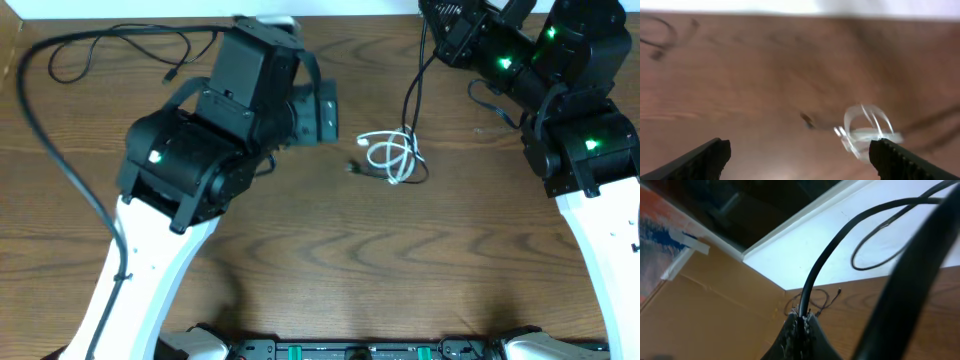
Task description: Untangle cables
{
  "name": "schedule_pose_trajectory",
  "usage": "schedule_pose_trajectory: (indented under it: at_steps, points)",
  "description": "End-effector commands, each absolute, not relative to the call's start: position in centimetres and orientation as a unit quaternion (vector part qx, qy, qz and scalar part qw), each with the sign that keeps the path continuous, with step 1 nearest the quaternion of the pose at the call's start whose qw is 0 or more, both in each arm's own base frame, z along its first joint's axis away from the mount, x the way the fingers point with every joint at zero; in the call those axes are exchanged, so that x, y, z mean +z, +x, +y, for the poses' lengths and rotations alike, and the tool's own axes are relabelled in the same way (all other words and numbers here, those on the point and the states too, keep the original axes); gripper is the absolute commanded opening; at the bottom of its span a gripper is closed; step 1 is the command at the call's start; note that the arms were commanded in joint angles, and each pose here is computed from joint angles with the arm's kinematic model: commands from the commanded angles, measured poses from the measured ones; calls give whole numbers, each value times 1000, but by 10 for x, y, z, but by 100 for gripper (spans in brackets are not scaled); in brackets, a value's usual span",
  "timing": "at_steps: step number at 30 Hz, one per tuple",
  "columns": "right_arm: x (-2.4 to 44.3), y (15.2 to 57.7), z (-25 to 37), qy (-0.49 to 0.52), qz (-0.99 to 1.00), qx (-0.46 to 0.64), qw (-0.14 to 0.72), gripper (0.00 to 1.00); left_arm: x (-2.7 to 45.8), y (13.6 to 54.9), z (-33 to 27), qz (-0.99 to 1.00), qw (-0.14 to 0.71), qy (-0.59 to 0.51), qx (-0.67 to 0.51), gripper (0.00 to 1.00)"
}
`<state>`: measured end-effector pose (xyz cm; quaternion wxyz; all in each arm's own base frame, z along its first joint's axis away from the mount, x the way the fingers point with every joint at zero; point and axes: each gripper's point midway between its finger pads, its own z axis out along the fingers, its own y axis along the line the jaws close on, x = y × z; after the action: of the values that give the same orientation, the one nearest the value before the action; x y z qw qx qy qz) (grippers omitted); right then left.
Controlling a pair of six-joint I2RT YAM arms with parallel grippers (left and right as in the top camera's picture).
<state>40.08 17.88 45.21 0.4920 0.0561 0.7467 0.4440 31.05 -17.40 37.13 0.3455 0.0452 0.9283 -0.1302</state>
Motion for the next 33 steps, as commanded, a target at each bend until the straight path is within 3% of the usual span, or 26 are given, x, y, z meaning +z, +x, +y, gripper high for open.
schedule_pose_trajectory:
  at_steps: [1, 9, 21, 33]
  points:
    - [455, 403, 176, 76, 742, 450, 492, 1, 345, 294, -198, 939, 281, 92, -177, 94]
    - [455, 402, 179, 73, 742, 452, 489, 1, 296, 307, -215, 952, 232, 82, -182, 94]
    - [453, 408, 169, 105, 741, 438, 498, 1, 237, 298, -265, 949, 98, 156, -255, 84]
    - [454, 410, 166, 150, 732, 461, 479, 1, 213, 317, -278, 947, 94, 171, -254, 83]
